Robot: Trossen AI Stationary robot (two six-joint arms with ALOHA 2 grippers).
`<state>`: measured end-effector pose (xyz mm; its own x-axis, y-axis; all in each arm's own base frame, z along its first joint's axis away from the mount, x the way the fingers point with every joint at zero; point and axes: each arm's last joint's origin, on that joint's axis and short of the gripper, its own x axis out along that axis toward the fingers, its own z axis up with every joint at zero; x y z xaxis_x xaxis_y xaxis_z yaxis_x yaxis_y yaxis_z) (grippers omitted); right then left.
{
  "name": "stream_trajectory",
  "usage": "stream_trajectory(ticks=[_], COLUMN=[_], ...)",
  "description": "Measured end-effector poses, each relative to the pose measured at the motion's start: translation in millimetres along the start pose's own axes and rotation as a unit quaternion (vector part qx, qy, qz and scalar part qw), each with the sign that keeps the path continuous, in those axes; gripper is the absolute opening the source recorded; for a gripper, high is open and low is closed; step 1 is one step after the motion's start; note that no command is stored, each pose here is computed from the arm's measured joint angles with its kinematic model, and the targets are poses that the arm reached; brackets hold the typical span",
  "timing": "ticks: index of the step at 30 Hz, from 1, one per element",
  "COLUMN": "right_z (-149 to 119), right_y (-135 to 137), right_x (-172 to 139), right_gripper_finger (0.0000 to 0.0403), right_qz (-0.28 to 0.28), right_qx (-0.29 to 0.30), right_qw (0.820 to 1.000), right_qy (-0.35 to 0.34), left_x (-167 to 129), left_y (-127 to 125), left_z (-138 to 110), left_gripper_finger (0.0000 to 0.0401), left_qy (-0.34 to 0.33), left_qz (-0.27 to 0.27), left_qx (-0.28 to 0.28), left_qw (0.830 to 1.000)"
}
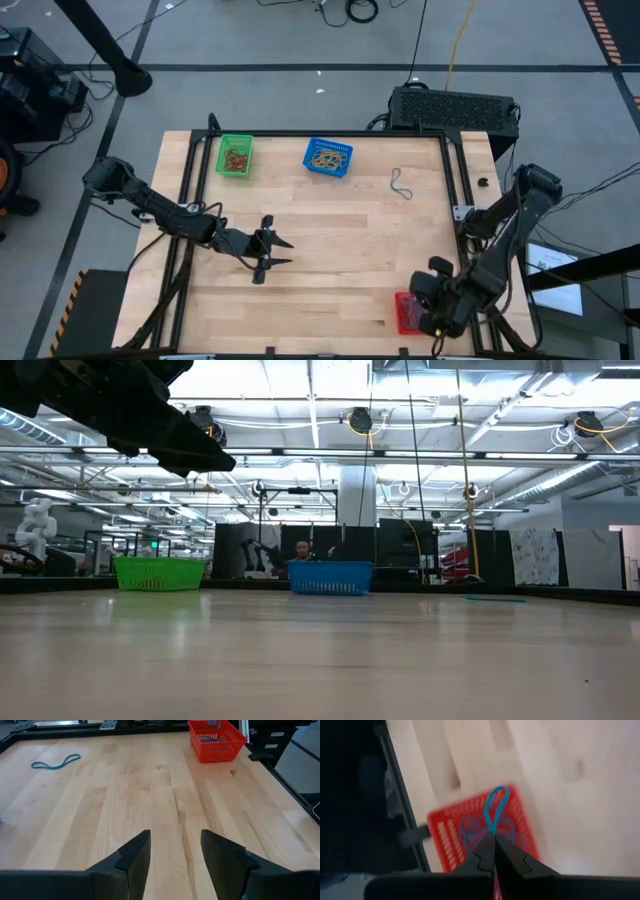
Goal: Sort rubber bands into baskets
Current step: Put the blue rubber band into the red bin
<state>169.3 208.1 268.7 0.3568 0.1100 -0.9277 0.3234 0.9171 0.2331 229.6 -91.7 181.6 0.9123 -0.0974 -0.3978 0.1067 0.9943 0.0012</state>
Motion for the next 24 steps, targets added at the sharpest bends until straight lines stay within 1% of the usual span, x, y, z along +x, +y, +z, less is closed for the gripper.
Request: stream_trajectory(ticks=[2, 8, 11, 17, 21, 24], right_z=[-7, -24, -28, -34, -36, -35], right_y=[5, 15, 18, 20, 21, 20], right_x=[8, 29, 37, 54, 60, 61], right_gripper_finger=[0.0, 0.0, 0.0, 0.0, 0.0, 0.0004], right_qz=[-0.006, -0.038, -0.051, -0.072, -0.083, -0.085], right_qx=[0.004, -0.005, -0.012, -0.017, -0.038, -0.039], right_qw=[1.0, 0.998, 0.997, 0.99, 0.988, 0.988], right_qy=[0.025, 0.056, 0.065, 0.117, 0.122, 0.123], left_x=[0, 0, 0, 0, 0, 0], left_y=[0, 0, 0, 0, 0, 0], left_z=[0, 0, 0, 0, 0, 0], left_gripper_finger=[0.0182, 0.0182, 0.0182, 0.0182, 0.0182, 0.0182], left_qy=[0.0, 0.0, 0.0, 0.0, 0.0, 0.0], left_qz=[0.0, 0.0, 0.0, 0.0, 0.0, 0.0], left_qx=[0.0, 0.003, 0.0, 0.0, 0.0, 0.0], left_qw=[1.0, 1.0, 1.0, 1.0, 1.0, 1.0])
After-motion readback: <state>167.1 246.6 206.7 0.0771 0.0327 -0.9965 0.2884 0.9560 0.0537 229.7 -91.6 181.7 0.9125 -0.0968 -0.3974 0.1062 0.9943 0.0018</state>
